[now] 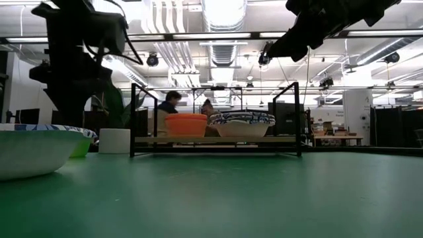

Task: Place and stack bowls onto a shelf
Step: Stack the transparent green bowl on top of the transparent orange bowl on the shelf

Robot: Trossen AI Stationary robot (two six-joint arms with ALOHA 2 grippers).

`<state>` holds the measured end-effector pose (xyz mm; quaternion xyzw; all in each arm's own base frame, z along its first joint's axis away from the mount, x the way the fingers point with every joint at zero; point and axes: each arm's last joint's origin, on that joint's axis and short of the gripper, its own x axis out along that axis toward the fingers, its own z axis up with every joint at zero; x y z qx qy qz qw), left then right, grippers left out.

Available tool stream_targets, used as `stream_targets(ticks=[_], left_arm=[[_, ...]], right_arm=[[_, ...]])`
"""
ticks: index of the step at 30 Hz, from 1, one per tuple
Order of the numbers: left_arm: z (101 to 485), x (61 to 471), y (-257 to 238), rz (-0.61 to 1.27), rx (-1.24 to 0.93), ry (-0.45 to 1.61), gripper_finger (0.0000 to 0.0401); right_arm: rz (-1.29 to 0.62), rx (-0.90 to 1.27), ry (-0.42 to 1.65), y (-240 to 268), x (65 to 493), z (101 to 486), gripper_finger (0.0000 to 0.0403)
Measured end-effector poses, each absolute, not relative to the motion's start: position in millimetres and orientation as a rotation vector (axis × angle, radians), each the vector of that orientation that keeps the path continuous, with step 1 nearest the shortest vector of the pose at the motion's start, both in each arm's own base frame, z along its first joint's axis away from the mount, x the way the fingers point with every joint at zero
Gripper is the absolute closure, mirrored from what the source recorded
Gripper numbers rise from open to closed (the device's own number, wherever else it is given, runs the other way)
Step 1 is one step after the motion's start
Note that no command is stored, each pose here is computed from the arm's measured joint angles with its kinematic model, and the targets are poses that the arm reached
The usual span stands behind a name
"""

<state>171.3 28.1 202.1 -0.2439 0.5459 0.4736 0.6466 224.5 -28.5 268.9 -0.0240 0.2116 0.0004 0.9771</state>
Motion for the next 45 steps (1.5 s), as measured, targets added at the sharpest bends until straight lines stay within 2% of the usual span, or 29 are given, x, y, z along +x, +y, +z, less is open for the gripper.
stream_targets(ticks=[15,29,37,45], left_arm=[[183.0,185.3,37.7,1.035,-0.565,1.354,0.0299],[167.2,192.0,38.8,1.035,-0.565,1.355,0.0301],[154.4,194.0,38.3,1.018,-0.597,1.349,0.0335],[154.7,197.0,38.4,1.011,-0.616,1.342,0.0395]], right_arm=[[0.002,-0.047,0.431,-28.5,224.3,268.4,0.0271],[0.006,-0.043,0.452,-28.2,223.0,262.1,0.0271],[0.025,-0.047,0.476,-27.2,219.4,243.9,0.0271],[0.031,-0.063,0.48,-26.5,215.3,229.3,0.0271]])
